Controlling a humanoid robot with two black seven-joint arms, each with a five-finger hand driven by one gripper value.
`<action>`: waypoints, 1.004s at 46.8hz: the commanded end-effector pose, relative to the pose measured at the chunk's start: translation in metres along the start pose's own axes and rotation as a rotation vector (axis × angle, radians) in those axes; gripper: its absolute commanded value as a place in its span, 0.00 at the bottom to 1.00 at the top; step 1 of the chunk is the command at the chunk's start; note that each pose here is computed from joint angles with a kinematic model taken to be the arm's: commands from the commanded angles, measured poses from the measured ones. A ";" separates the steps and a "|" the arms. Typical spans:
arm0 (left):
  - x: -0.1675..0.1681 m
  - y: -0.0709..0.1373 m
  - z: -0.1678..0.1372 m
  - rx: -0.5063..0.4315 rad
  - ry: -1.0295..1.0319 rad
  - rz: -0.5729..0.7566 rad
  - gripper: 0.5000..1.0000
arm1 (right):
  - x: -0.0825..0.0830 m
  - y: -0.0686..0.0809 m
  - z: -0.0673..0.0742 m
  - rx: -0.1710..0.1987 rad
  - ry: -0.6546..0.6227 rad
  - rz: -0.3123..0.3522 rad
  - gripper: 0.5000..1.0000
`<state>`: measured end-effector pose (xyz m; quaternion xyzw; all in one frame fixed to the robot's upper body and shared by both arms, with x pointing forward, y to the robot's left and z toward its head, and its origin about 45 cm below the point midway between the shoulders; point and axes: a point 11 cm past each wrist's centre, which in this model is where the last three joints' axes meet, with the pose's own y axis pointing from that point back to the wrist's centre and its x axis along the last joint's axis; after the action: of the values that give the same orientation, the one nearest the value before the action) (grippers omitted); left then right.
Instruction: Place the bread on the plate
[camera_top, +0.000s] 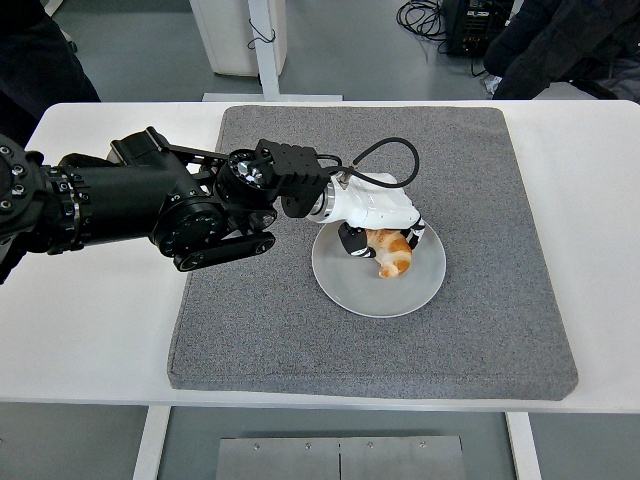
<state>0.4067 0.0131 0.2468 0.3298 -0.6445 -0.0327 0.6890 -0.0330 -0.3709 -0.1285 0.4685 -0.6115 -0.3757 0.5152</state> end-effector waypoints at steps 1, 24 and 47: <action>-0.001 0.000 0.000 -0.002 -0.002 0.001 0.00 | 0.000 0.000 0.000 0.000 -0.001 0.000 1.00; 0.014 0.001 0.002 -0.011 -0.001 0.006 0.97 | 0.000 0.000 -0.001 0.002 0.000 0.000 1.00; 0.041 0.005 0.005 -0.019 0.034 0.031 0.97 | 0.000 0.000 -0.001 0.002 0.002 -0.001 1.00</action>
<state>0.4060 -0.0036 0.2802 0.3130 -0.6445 -0.0277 0.6970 -0.0319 -0.3708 -0.1285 0.4693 -0.6115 -0.3751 0.5150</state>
